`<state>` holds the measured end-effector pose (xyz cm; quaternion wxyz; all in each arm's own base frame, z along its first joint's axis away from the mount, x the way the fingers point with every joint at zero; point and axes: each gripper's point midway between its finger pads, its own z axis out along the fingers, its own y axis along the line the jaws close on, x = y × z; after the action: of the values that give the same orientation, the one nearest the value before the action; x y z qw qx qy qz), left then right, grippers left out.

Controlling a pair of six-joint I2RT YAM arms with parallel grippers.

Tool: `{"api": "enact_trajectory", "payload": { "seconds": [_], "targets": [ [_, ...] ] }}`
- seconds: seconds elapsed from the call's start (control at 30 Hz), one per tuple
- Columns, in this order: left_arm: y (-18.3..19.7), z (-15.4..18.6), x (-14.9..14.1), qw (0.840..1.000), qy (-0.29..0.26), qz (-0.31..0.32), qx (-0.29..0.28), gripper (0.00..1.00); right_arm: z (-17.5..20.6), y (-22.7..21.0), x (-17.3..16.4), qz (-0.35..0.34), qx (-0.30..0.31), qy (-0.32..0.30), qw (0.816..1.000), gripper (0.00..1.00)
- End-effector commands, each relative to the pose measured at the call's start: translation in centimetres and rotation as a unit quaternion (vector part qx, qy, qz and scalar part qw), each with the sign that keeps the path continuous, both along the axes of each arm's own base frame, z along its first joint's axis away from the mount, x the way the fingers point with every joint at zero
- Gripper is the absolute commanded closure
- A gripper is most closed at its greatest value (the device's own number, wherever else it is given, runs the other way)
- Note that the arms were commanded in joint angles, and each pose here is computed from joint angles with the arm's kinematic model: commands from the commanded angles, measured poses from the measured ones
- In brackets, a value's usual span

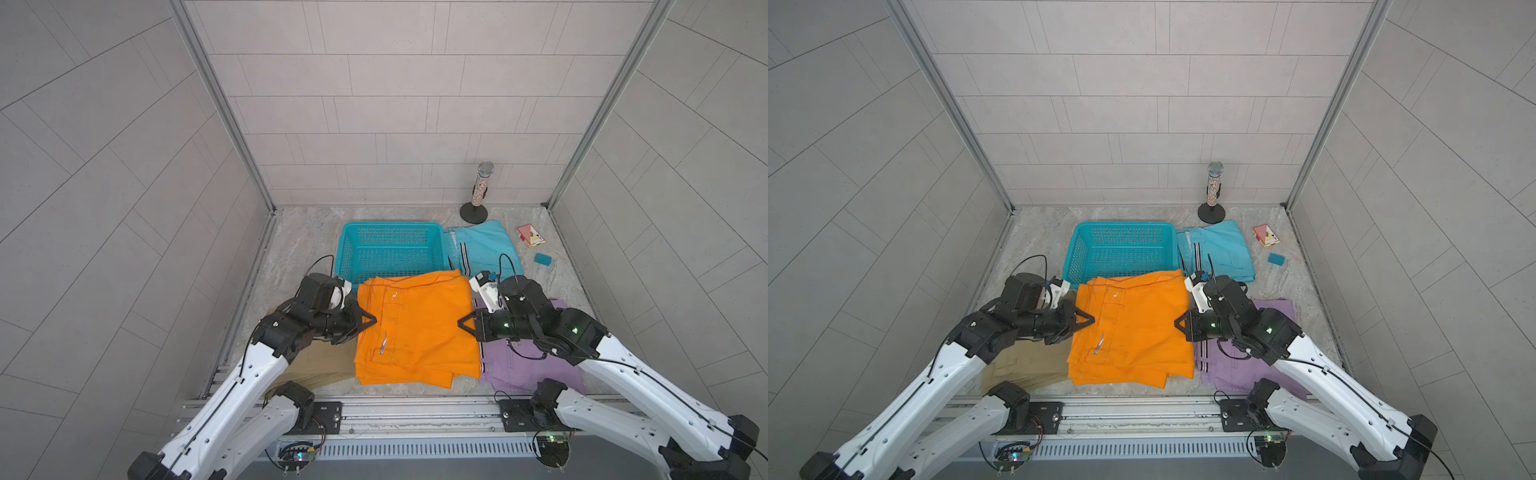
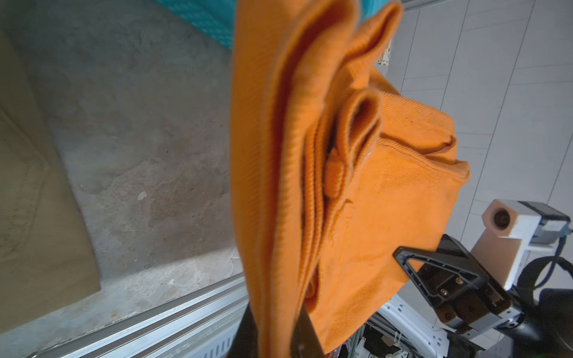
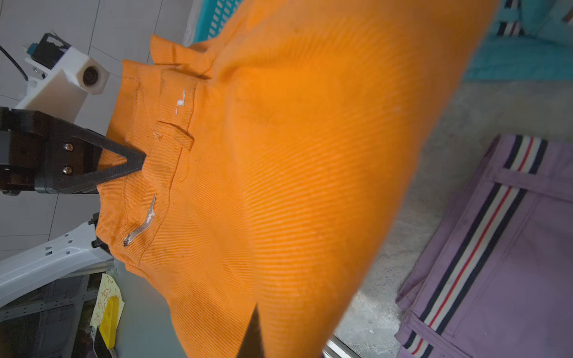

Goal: Put the folded long pants in the basket
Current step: Pick up the long pant at the center of the board, then place the long pant in the basket.

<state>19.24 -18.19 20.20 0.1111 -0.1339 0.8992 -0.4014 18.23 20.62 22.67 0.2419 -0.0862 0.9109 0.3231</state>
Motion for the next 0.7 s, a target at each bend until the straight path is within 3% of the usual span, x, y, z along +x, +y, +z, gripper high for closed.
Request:
{"api": "enact_trajectory", "payload": {
  "seconds": [0.0, 0.17, 0.27, 0.47, 0.67],
  "targets": [
    [-0.3, 2.4, 3.9, 0.999, -0.043, -0.013, 0.022, 1.0, 2.8, 1.4, 3.6, -0.001, -0.017, -0.053, 0.998, 1.0],
    [0.8, 4.3, 10.3, 0.996, -0.069, 0.015, 0.052, 1.0, 5.8, 3.3, 9.5, -0.012, -0.032, -0.104, 0.994, 1.0],
    [1.5, 4.7, 13.9, 0.996, -0.073, 0.025, 0.054, 1.0, 6.0, 3.8, 13.0, -0.025, -0.035, -0.103, 0.994, 1.0],
    [3.3, 5.3, 19.0, 0.995, -0.074, 0.046, 0.051, 1.0, 5.1, 5.2, 19.3, -0.033, -0.026, -0.09, 0.995, 1.0],
    [3.8, 2.8, 22.6, 0.996, -0.045, 0.045, 0.064, 1.0, 2.6, 6.1, 23.6, -0.042, -0.034, -0.068, 0.996, 1.0]
  ]
}}
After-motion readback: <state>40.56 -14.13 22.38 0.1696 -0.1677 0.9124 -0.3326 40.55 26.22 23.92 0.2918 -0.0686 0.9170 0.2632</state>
